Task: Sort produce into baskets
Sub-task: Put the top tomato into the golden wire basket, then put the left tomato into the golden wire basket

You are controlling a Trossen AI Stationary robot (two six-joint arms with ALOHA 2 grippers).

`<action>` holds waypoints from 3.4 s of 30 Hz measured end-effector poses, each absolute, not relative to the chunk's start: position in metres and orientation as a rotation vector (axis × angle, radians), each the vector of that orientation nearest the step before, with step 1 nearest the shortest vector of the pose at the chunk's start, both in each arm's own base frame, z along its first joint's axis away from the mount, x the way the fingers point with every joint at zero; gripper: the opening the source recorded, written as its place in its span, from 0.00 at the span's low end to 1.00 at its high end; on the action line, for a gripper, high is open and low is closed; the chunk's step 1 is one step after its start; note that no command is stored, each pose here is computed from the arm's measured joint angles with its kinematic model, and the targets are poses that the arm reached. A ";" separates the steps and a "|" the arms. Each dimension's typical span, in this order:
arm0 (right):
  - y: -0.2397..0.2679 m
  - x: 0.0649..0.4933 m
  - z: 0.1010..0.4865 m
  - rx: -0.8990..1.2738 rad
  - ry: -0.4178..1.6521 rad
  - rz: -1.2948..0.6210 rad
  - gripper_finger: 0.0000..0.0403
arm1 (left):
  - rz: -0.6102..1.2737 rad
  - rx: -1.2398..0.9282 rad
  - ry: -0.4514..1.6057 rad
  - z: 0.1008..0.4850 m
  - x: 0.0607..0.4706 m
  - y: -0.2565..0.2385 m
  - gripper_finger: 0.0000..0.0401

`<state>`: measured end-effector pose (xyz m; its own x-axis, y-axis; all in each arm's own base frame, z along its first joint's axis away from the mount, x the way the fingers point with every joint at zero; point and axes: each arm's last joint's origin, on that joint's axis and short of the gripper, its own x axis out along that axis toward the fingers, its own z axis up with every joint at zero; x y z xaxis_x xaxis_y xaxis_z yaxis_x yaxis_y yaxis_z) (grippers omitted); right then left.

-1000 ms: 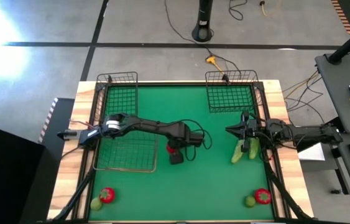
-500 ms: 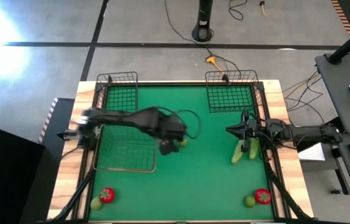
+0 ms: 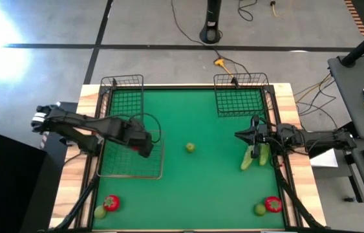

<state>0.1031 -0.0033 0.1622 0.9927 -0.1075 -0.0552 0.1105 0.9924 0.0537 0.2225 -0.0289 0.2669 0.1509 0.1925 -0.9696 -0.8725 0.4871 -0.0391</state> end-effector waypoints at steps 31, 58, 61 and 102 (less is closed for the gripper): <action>-0.003 0.103 0.162 0.057 0.052 -0.109 0.07 | 0.819 -0.800 1.208 0.261 0.232 -0.036 0.93; -0.003 0.103 0.162 0.057 0.052 -0.109 0.07 | 0.720 -0.940 1.389 0.291 0.190 -0.201 0.92; -0.003 0.103 0.162 0.057 0.052 -0.109 0.07 | 0.753 -0.894 1.424 0.278 0.181 -0.216 0.92; -0.003 0.103 0.162 0.057 0.053 -0.109 0.07 | 0.686 -0.933 1.554 0.174 0.138 -0.227 0.92</action>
